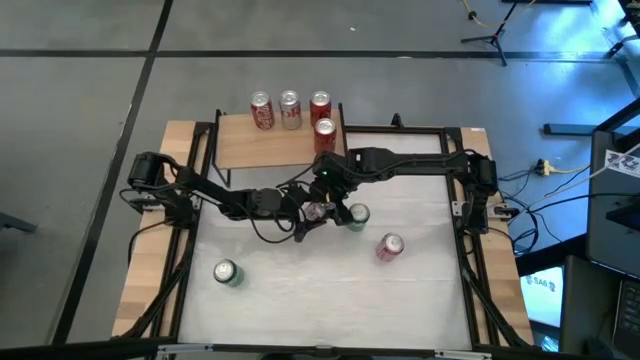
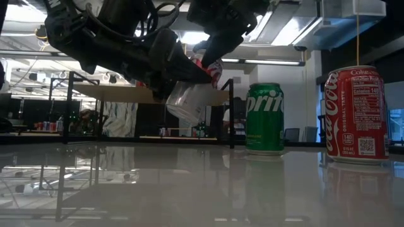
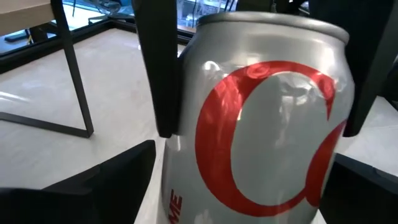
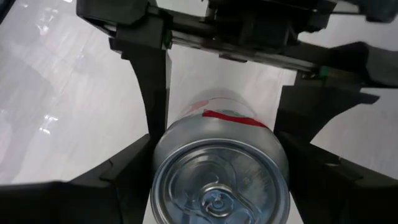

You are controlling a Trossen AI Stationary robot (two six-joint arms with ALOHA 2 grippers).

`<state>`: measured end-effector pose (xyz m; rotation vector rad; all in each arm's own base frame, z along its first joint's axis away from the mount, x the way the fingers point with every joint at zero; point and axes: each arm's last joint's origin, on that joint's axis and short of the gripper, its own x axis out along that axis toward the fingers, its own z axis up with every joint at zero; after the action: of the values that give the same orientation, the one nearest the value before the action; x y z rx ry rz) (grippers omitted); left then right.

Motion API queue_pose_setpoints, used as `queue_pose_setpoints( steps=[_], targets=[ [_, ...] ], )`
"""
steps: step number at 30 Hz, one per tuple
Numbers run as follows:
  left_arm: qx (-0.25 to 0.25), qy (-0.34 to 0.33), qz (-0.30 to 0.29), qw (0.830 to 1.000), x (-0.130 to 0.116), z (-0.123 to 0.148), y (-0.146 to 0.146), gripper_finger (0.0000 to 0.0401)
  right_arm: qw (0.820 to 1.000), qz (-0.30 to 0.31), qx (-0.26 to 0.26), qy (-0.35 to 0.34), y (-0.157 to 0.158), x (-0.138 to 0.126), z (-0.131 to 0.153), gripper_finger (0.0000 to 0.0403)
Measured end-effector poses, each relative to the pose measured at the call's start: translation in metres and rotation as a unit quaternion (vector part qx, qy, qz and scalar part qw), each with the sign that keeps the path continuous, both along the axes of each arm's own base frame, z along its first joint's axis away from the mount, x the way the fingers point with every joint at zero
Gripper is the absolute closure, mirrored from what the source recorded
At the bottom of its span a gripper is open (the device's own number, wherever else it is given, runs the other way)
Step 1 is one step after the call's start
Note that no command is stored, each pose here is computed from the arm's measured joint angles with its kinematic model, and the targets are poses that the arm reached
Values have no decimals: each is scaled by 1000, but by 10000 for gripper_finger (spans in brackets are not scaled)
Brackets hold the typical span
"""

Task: Place canned beverage on shelf
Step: Put the silver soda can on the shelf aligned with the other silver soda can

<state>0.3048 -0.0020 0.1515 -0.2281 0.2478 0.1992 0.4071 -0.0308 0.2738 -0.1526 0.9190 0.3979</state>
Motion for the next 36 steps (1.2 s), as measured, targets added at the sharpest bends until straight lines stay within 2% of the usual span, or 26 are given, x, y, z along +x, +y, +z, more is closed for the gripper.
queue_pose_setpoints(
  steps=[12,36],
  targets=[
    [1,0,-3,1000,0,0,0,108,1000,2,3,0,0,0,0,109],
    [2,-1,1,1000,0,0,0,112,1000,0,-1,-1,0,0,0,108]
  ],
)
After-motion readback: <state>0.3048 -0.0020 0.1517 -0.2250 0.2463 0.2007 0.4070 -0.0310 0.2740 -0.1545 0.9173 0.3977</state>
